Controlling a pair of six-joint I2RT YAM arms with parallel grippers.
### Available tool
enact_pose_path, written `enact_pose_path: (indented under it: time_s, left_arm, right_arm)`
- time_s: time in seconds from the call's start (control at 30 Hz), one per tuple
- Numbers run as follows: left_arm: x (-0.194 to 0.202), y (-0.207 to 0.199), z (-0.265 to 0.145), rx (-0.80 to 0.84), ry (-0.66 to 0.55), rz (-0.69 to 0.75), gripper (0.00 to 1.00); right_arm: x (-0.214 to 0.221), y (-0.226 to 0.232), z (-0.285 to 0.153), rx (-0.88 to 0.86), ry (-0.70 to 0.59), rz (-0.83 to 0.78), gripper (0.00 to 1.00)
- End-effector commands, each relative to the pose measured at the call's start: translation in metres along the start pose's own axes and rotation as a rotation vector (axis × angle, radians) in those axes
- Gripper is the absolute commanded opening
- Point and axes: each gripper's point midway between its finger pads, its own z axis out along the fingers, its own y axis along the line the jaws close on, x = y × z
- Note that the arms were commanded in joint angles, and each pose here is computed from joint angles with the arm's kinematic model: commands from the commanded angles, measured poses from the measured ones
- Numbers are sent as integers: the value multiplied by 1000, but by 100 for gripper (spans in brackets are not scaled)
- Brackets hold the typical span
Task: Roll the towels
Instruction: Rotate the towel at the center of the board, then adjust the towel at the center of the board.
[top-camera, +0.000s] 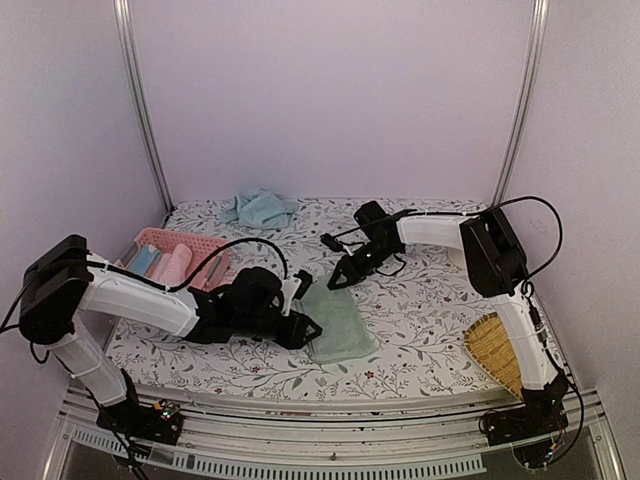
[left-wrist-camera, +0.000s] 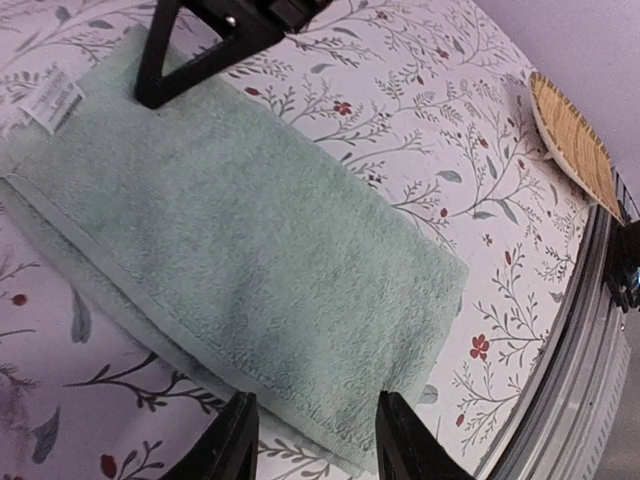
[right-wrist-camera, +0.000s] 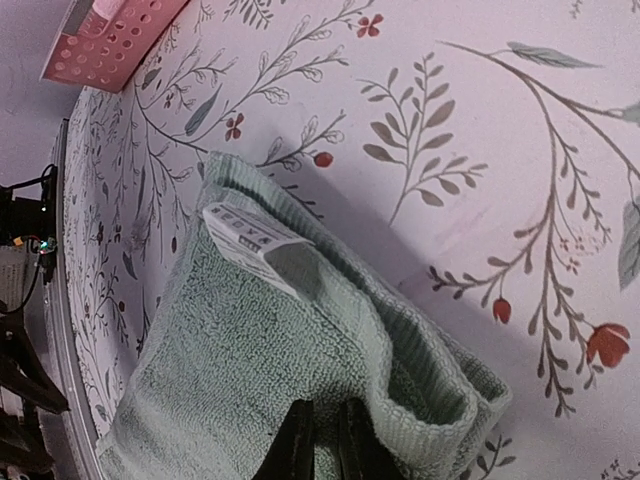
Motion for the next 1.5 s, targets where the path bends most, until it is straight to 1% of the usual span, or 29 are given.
enact_pose_path:
  time_s: [0.0, 0.13, 0.17, 0.23, 0.33, 0.43, 0.6, 0.7, 0.87, 1.07, 1.27, 1.43, 1.47]
  left_arm:
    - [-5, -42, 20, 173, 10, 66, 38]
    - [9, -51, 31, 235, 57, 74, 25]
    - [13, -53, 31, 254, 71, 69, 22]
    - [24, -55, 29, 280, 100, 59, 20]
    - [42, -55, 25, 303, 134, 52, 19]
    - [56, -49, 29, 289, 173, 36, 17]
    - [74, -38, 43, 267, 205, 7, 14]
    - [86, -36, 49, 273, 234, -12, 12]
    - [95, -29, 51, 255, 244, -23, 12]
    - [93, -25, 56, 234, 252, 1, 11]
    - [82, -19, 66, 206, 255, 40, 11]
    - [58, -15, 74, 210, 214, 51, 11]
    - [63, -10, 79, 206, 230, 44, 12]
  right_arm:
    - [15, -12, -16, 46, 23, 48, 13]
    - [3, 7, -27, -10, -11, -3, 14]
    - [-1, 12, -31, -23, -22, -16, 14]
    - [-9, 23, -39, -43, -43, -46, 14]
    - [-11, 27, -41, -60, -51, -75, 15]
    - [-18, 28, -44, -56, -65, -92, 15]
    - [-18, 5, -29, -66, -58, -35, 15]
    - [-16, -16, -23, -24, -53, 3, 14]
    - [-5, -55, -21, 55, -35, 93, 15]
    - [16, -81, -22, 150, 9, 133, 14]
    - [18, -112, -47, 242, -14, 177, 14]
    - [21, -124, -64, 286, -23, 201, 14]
    - [23, -124, -65, 292, -21, 203, 14]
